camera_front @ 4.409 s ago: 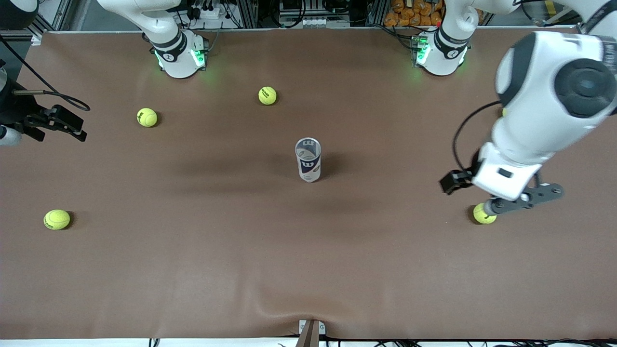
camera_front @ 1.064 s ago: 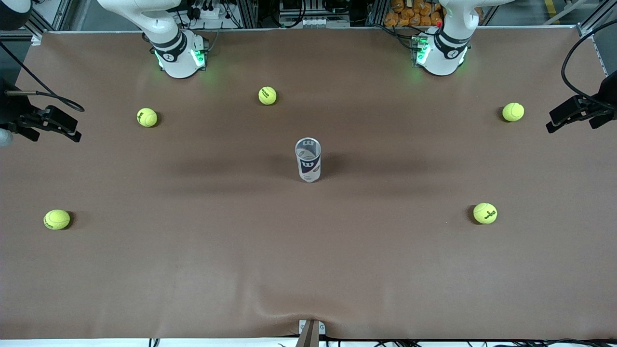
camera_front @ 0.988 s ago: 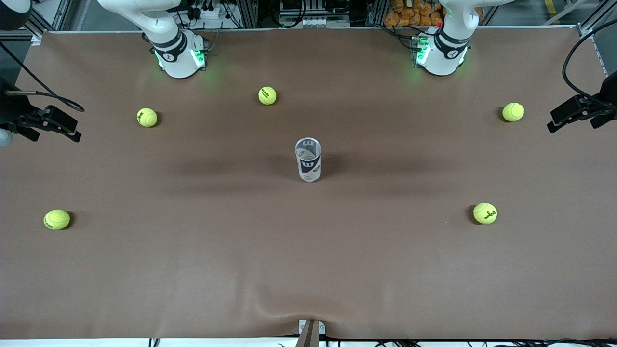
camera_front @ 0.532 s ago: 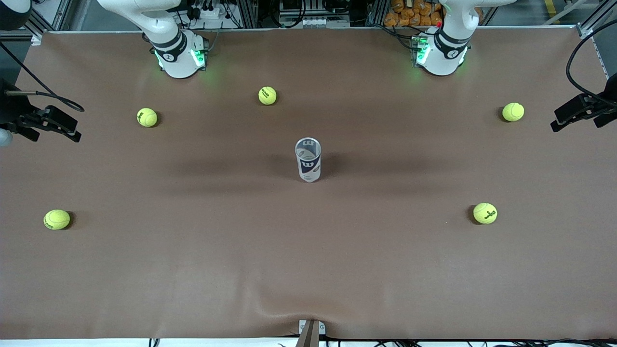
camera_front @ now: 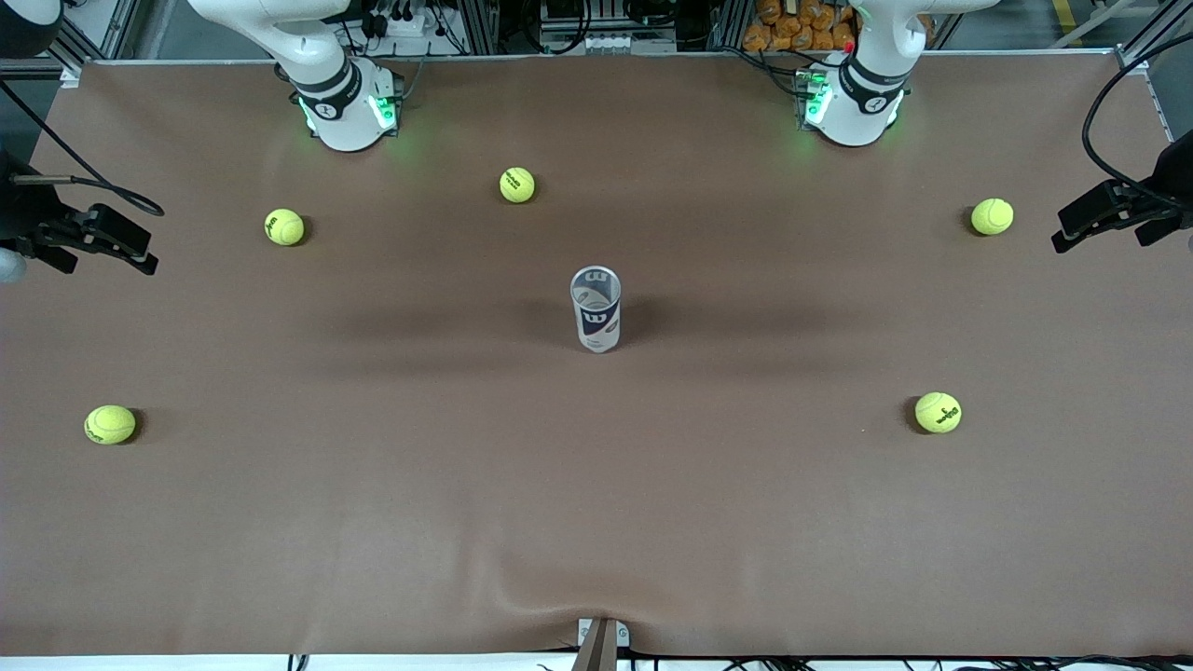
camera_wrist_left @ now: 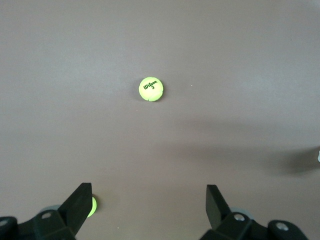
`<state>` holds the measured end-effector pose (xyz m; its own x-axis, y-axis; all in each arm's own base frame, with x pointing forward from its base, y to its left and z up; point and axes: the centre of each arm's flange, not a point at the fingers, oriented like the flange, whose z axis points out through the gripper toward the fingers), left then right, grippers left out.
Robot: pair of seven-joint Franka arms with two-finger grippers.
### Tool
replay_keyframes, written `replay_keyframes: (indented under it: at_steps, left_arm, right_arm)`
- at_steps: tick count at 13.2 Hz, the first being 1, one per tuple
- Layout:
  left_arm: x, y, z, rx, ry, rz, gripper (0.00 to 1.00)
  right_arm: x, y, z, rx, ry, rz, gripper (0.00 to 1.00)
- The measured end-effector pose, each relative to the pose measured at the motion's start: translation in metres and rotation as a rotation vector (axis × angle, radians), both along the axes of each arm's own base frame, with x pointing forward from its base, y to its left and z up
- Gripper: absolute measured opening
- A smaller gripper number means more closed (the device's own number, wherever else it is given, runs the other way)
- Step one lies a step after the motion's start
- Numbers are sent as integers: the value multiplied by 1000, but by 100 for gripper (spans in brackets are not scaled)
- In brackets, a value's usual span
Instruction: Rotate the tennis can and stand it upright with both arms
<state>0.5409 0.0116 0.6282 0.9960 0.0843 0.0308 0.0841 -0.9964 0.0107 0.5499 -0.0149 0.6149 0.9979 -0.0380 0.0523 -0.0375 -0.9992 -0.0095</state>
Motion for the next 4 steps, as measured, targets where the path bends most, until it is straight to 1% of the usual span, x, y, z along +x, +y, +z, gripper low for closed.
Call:
replay_keyframes:
  at_steps: [4]
  left_arm:
    - [1,0,-2,0,4,0,100]
  right_arm:
    - [0,0,0,0,0,1,100]
